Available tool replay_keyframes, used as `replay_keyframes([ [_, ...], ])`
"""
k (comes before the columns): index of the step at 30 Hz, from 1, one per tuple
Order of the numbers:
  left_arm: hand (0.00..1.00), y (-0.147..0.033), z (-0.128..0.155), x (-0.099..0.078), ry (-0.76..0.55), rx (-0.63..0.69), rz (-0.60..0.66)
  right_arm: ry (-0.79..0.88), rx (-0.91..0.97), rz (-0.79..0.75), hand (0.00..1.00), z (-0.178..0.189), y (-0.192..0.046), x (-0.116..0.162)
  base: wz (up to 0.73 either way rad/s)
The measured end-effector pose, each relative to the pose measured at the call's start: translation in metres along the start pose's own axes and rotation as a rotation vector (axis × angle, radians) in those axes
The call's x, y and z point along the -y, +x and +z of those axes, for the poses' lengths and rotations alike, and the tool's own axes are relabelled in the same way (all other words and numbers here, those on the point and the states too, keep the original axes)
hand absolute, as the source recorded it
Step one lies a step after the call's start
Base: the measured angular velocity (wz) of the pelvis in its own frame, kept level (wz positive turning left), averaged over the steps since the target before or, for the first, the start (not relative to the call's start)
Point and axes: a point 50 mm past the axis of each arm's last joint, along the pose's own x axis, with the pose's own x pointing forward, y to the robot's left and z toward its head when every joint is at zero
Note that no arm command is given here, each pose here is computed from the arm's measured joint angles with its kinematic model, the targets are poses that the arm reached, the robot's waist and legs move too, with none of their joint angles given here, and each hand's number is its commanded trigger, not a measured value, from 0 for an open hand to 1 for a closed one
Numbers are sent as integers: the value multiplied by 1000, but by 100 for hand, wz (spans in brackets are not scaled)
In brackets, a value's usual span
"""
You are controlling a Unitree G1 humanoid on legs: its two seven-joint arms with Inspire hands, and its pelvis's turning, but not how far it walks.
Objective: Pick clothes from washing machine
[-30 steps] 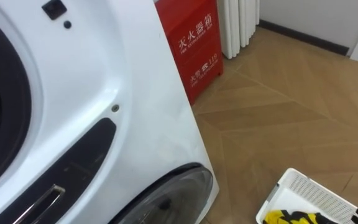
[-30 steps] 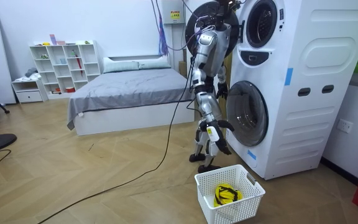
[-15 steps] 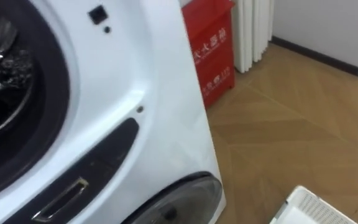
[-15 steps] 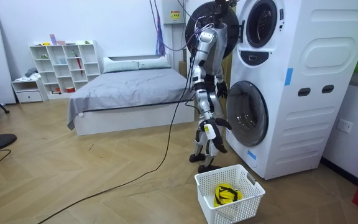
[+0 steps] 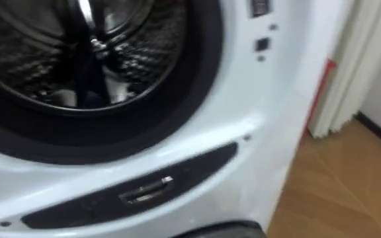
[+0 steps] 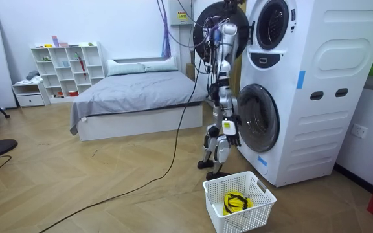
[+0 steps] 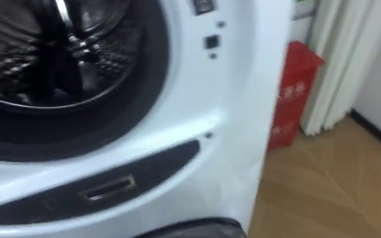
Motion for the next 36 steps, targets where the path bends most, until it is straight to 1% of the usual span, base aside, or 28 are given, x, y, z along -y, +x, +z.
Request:
replay_keyframes([
  [4,0,0,-7,0,-9,-33,9,-148,-24,41,0,2,3,-11,21],
  [7,0,0,-10,-6,-51,-52,34,-208,-39,44,0,1,3,-14,17],
  [9,0,0,-13,-9,-72,-67,49,-288,-48,54,0,5,5,-20,4],
  [14,0,-1,-19,-6,-69,-88,54,-450,-41,55,0,13,7,-28,4],
  [17,0,-2,-21,-7,-23,-110,56,-514,-34,64,0,17,8,-32,5],
  [21,0,-2,-25,-6,67,-141,55,-531,-46,67,0,15,8,-35,2],
  [23,0,-2,-27,-5,86,-153,52,-528,-45,63,0,15,8,-35,4],
  [33,0,-4,-31,-5,93,-171,55,-497,-51,59,0,9,6,-30,5],
  [36,0,-5,-36,-6,104,-189,50,-525,-50,57,0,10,6,-30,4],
])
